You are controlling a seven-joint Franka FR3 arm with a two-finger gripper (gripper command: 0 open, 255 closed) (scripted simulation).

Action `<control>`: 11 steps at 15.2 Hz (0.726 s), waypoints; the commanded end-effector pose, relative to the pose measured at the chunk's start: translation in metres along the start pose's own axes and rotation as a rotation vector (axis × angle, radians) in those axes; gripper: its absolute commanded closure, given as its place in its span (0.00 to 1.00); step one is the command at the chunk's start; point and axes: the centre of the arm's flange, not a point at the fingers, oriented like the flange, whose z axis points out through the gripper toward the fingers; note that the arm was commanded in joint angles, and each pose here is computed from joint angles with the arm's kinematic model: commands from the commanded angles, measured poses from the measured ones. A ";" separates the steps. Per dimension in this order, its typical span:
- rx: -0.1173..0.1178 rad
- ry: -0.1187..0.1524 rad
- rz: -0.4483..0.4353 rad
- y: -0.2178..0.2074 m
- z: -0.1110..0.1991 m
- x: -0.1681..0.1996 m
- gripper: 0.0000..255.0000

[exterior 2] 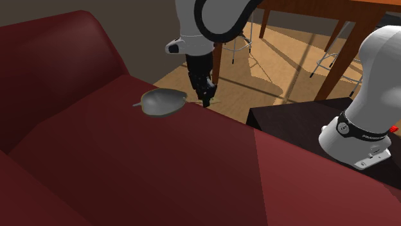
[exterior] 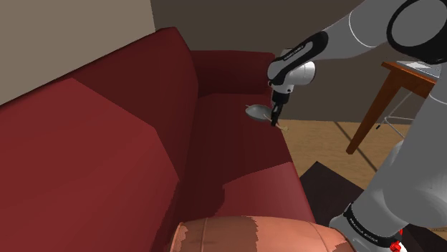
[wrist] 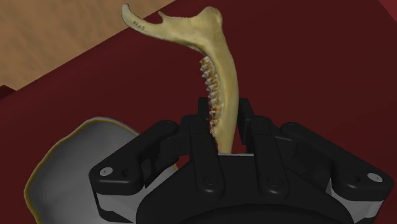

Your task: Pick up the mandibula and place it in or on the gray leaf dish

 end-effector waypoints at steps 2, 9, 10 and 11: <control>0.000 -0.001 0.000 -0.002 -0.017 0.000 1.00; 0.000 -0.001 0.000 -0.008 -0.053 -0.001 1.00; 0.000 -0.001 0.000 -0.009 -0.058 -0.001 1.00; 0.000 -0.001 0.000 -0.009 -0.064 -0.001 1.00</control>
